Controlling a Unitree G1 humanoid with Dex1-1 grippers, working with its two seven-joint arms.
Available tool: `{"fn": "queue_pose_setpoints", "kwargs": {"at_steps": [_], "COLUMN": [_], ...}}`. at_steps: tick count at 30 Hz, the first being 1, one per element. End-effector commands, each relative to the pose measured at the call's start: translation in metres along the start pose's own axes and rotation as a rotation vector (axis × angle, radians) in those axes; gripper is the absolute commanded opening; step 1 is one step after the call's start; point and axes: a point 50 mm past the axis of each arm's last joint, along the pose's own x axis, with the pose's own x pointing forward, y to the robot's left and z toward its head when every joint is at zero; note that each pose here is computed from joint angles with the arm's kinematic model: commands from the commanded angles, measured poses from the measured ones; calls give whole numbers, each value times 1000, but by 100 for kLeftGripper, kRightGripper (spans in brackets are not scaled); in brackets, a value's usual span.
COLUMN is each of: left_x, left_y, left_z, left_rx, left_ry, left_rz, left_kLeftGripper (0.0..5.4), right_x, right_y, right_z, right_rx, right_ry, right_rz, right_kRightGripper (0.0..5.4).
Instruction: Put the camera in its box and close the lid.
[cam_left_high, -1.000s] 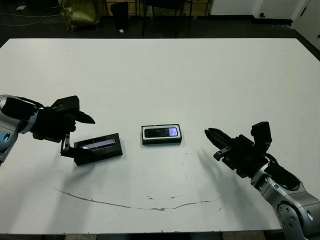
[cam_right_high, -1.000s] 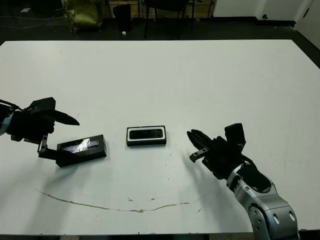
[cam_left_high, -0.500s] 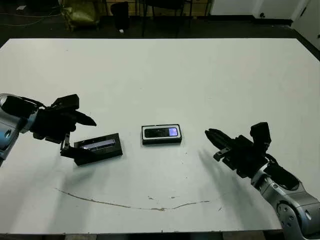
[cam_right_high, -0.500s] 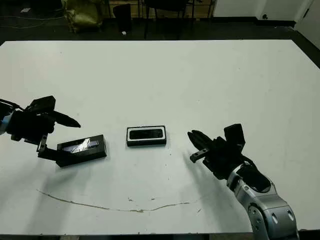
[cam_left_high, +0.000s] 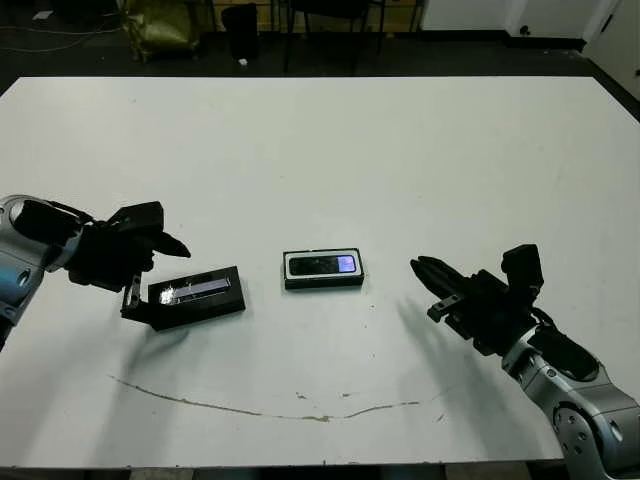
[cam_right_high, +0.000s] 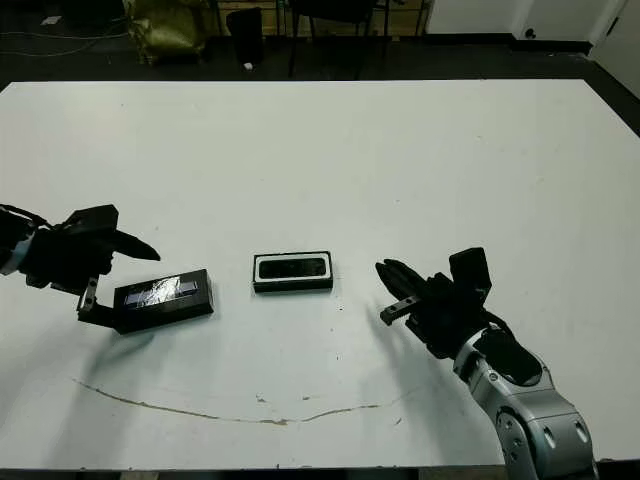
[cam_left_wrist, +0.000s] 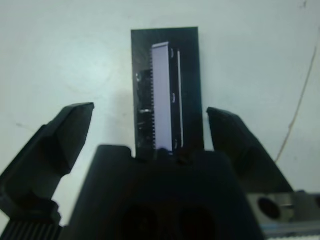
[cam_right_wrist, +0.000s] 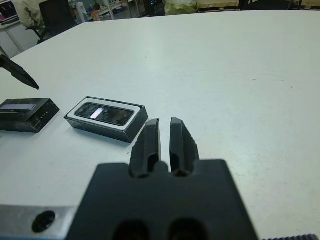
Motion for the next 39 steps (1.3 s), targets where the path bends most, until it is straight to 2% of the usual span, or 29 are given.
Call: {"fn": "queue_pose_setpoints", "kwargs": {"at_steps": [1,16,24,39], "left_x": [8,31,36,43], "left_y": [-6,-13,-10,-10], "left_z": [-9,-32,-42,-49], "left_rx": [-23,14,40,51], "left_ry": [22,140,134,208], "left_rz": [-49,-41,-3,-70], "left_kLeftGripper": [538,538,538,538], "right_x": [-2,-4,-6,-5], "right_y": [-1,-2,-2,-2], "right_z": [-4,-6,-7,-7], "right_rx": [4,27,30,23], "right_ry": [27,28,23,30], "right_rz": [-23,-27,-29,-29], "right_kRightGripper": [0,0,0,0]}}
